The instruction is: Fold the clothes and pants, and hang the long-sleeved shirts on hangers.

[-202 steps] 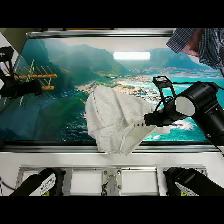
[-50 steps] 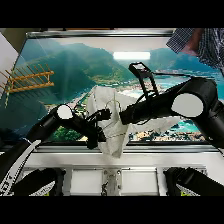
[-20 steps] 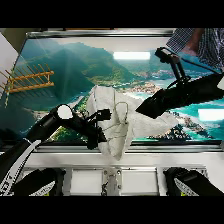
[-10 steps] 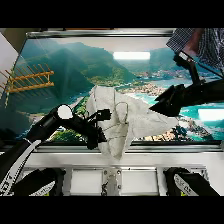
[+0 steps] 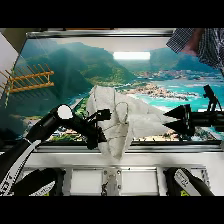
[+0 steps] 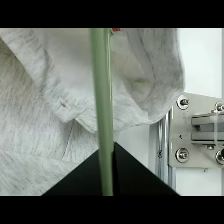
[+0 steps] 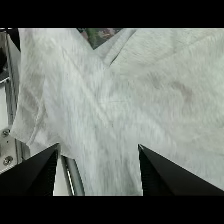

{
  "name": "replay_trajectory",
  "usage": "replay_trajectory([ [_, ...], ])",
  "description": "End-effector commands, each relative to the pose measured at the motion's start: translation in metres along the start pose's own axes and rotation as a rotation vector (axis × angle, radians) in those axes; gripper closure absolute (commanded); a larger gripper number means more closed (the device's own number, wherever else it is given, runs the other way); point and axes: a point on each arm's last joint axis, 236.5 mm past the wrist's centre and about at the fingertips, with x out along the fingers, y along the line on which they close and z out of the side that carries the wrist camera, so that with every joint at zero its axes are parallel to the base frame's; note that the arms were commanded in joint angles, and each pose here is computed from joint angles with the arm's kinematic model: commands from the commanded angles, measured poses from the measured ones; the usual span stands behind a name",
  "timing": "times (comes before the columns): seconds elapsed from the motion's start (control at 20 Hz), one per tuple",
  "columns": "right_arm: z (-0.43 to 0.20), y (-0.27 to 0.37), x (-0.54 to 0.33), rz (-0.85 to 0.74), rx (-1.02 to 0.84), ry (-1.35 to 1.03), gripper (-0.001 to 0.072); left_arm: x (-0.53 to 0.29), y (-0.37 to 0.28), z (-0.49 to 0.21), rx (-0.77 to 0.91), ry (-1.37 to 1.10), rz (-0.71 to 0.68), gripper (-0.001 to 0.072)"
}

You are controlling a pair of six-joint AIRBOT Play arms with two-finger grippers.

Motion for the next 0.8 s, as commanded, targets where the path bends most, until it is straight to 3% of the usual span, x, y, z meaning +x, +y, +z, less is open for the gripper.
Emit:
replay_trajectory([
  [0.0,-0.019,0.001,0.006,0.01,-0.074,-0.045,0.0176,0.0,0.0,0.0,0.0,0.001,0.001,0.0697],
  [0.75,-0.055,-0.011,0.017,0.068,0.068,-0.025,0.0179,0.0,0.001,0.0,0.0,0.0,0.002,0.0697],
])
